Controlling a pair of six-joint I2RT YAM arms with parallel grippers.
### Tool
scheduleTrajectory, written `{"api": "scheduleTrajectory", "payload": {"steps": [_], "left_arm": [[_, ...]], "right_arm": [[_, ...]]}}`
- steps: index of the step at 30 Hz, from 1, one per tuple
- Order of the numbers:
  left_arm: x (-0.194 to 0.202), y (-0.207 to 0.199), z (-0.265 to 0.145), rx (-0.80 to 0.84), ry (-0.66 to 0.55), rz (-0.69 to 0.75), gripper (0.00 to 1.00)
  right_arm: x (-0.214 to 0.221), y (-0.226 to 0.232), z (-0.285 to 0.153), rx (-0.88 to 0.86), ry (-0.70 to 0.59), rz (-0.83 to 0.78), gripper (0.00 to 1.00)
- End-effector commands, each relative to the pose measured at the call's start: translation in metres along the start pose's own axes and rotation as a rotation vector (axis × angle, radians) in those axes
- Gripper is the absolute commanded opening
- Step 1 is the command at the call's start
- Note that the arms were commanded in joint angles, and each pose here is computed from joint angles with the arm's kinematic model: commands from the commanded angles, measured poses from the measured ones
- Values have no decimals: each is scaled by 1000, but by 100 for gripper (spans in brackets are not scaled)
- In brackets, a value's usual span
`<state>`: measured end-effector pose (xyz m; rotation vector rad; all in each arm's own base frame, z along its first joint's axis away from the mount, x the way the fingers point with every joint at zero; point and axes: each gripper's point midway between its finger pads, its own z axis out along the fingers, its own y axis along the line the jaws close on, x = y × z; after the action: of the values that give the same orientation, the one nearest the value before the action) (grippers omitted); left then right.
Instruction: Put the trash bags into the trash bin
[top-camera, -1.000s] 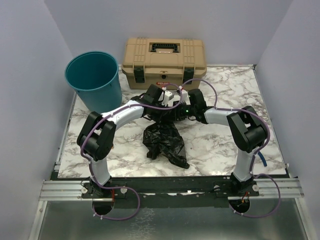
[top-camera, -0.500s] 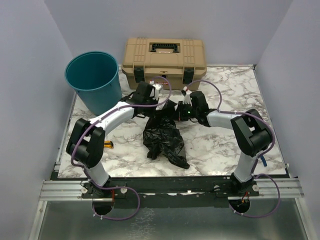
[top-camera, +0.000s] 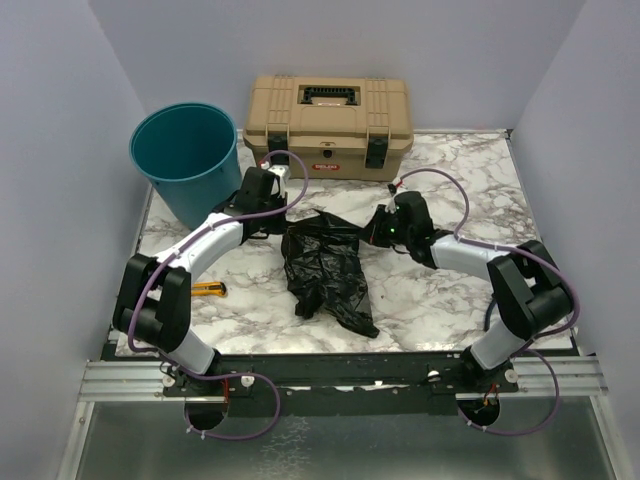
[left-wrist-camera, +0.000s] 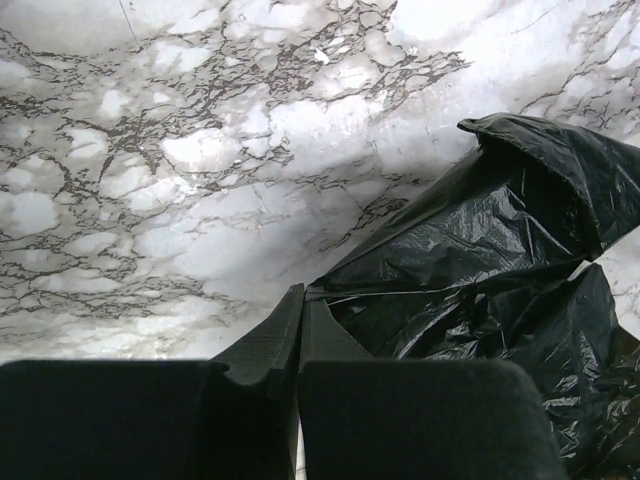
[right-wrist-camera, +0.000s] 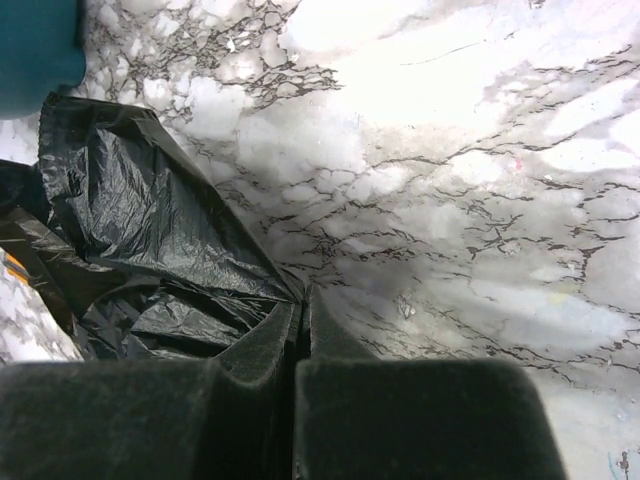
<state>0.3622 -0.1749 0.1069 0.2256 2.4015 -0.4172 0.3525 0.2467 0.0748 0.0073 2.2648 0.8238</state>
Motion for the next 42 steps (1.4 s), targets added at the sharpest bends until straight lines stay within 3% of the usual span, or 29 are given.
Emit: {"api": "scheduleTrajectory", "payload": {"steps": [1, 4, 5, 7, 9, 14, 16, 18, 22, 25, 28, 31, 35, 42], "left_arm": [[-10, -3, 0, 19, -35, -18, 0], [-25, -9, 0, 44, -62, -14, 3], [-33, -12, 0, 50, -72, -8, 16], [-46, -13, 2, 48, -82, 3, 51], [-52, -5, 4, 1, -73, 2, 69], [-46, 17, -11, -80, -82, -47, 83], [-38, 23, -23, -99, -95, -57, 90], [-29, 26, -35, -103, -105, -61, 97], [-13, 26, -43, -81, -89, -53, 99], [-9, 34, -41, -130, -55, -68, 99], [-24, 42, -47, -172, -104, -68, 99], [-46, 42, -50, -167, -111, -52, 99], [-71, 36, -66, -162, -148, -33, 99], [-66, 34, -92, -160, -203, -52, 99]], "right_arm": [[-10, 1, -1, 22, -8, 4, 1], [-20, 2, 0, 40, -14, -9, 1], [-26, 0, 0, 65, -19, -11, 1], [-37, -10, 0, 121, -15, -19, 1], [-43, -29, -1, 209, 15, -4, 4], [-55, -72, -18, 268, 20, 69, 31], [-57, -77, -33, 268, 6, 66, 51], [-60, -74, -49, 273, -12, 42, 57], [-58, -5, -80, -59, -38, -91, 57], [-32, 43, -101, -231, 20, -233, 57], [11, 88, -113, -366, 130, -415, 58], [52, 112, -111, -408, 217, -528, 58], [74, 115, -106, -416, 269, -570, 62], [112, 126, -100, -431, 411, -690, 72]]}}
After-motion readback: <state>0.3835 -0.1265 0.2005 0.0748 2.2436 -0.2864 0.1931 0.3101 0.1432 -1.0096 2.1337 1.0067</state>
